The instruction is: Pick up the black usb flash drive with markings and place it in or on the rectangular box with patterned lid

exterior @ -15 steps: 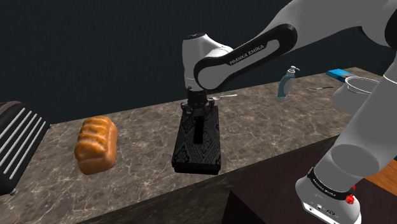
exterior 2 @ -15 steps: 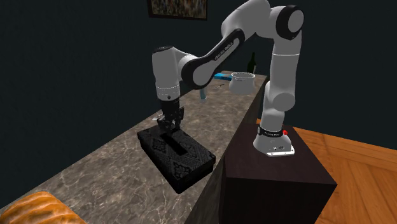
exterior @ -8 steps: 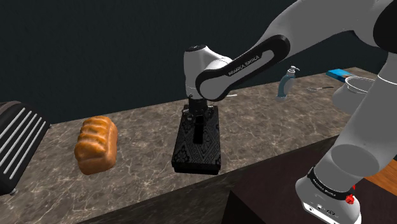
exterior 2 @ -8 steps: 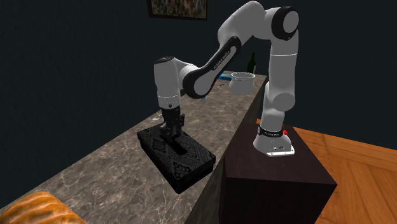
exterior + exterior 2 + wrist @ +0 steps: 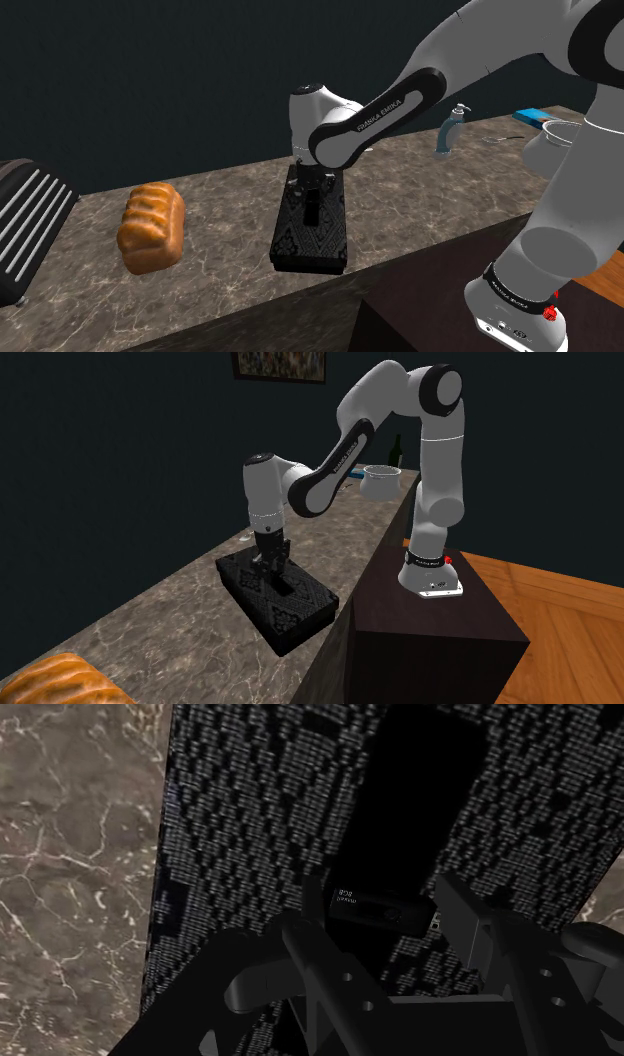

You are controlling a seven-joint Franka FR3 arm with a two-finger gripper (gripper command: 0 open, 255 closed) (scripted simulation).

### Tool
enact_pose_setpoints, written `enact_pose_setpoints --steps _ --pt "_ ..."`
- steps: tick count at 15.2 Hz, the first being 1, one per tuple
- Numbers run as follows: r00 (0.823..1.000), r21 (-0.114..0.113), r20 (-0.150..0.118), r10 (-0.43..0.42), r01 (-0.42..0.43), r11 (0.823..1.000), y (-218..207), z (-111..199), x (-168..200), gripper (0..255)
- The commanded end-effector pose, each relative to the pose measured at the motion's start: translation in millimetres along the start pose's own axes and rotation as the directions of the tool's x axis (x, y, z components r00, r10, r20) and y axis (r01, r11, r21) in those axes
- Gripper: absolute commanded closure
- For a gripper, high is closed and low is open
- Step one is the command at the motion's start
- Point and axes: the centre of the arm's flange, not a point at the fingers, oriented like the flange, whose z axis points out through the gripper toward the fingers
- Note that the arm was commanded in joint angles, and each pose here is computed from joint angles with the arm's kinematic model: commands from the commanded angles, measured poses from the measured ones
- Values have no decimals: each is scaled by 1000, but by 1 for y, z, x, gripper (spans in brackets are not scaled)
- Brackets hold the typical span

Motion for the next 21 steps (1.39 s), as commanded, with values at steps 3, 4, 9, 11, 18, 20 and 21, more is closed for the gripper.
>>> enact_pose_setpoints --steps 3,4,9,11,18,20,21 --pt "1000 0 0 0 0 1000 0 0 0 255" --pt "1000 0 0 0 0 1000 0 0 0 255" --pt "1000 0 0 0 0 1000 0 0 0 0" --pt "1000 0 0 0 0 1000 0 -13 0 0" --pt "1000 0 0 0 0 1000 0 -50 0 0" --pt "1000 0 0 0 0 1000 0 -50 0 0" --pt "1000 0 0 0 0 1000 0 -50 0 0"
